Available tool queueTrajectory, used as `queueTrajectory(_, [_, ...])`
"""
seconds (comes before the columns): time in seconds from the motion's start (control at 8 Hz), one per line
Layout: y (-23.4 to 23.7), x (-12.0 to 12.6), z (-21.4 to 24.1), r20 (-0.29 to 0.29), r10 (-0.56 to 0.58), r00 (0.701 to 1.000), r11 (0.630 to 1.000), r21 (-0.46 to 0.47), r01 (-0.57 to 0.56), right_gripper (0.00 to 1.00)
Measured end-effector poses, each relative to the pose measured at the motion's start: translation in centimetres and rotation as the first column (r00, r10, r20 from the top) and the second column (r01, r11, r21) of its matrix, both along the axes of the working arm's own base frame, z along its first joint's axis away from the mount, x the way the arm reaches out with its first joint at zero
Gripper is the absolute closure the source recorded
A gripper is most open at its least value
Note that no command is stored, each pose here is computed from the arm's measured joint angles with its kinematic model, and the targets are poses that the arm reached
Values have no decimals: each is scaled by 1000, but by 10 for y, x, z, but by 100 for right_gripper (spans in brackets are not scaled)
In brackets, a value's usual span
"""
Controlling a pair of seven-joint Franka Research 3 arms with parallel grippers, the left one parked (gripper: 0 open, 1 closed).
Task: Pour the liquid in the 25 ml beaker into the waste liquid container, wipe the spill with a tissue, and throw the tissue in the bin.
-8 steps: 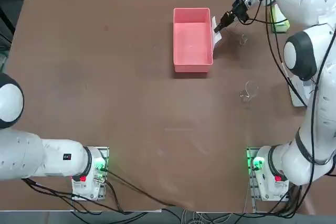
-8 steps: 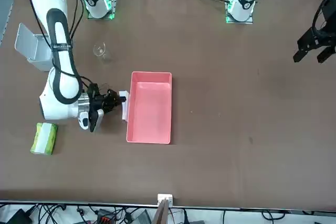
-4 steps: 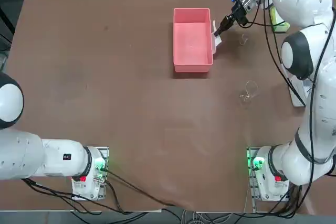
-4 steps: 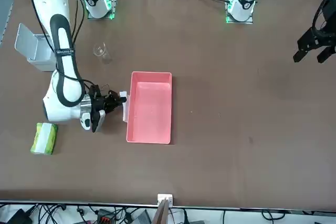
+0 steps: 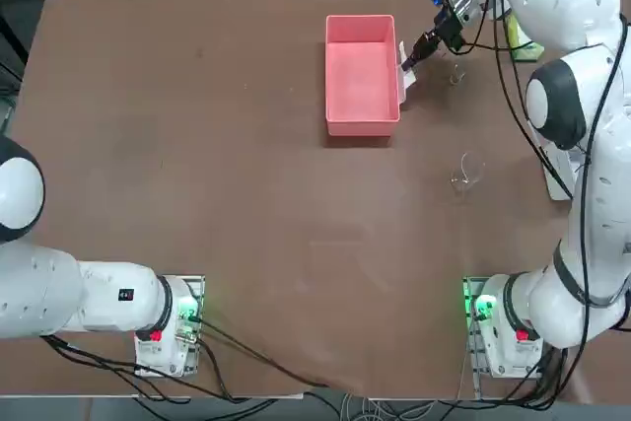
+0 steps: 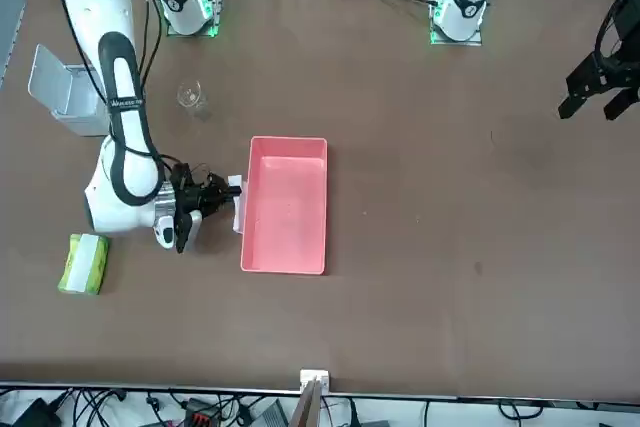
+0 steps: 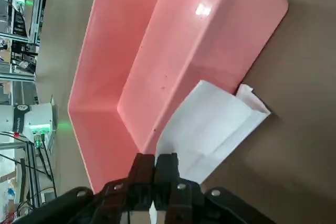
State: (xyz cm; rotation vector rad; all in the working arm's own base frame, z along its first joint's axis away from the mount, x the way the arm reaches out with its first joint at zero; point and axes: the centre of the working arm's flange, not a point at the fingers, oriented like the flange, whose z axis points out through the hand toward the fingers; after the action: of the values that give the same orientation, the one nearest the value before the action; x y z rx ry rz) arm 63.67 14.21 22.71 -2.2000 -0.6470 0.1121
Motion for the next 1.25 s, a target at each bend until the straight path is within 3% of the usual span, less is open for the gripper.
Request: queueTrajectory(1.25, [9,-5,-43,17,36,999,999,-37,-36,97])
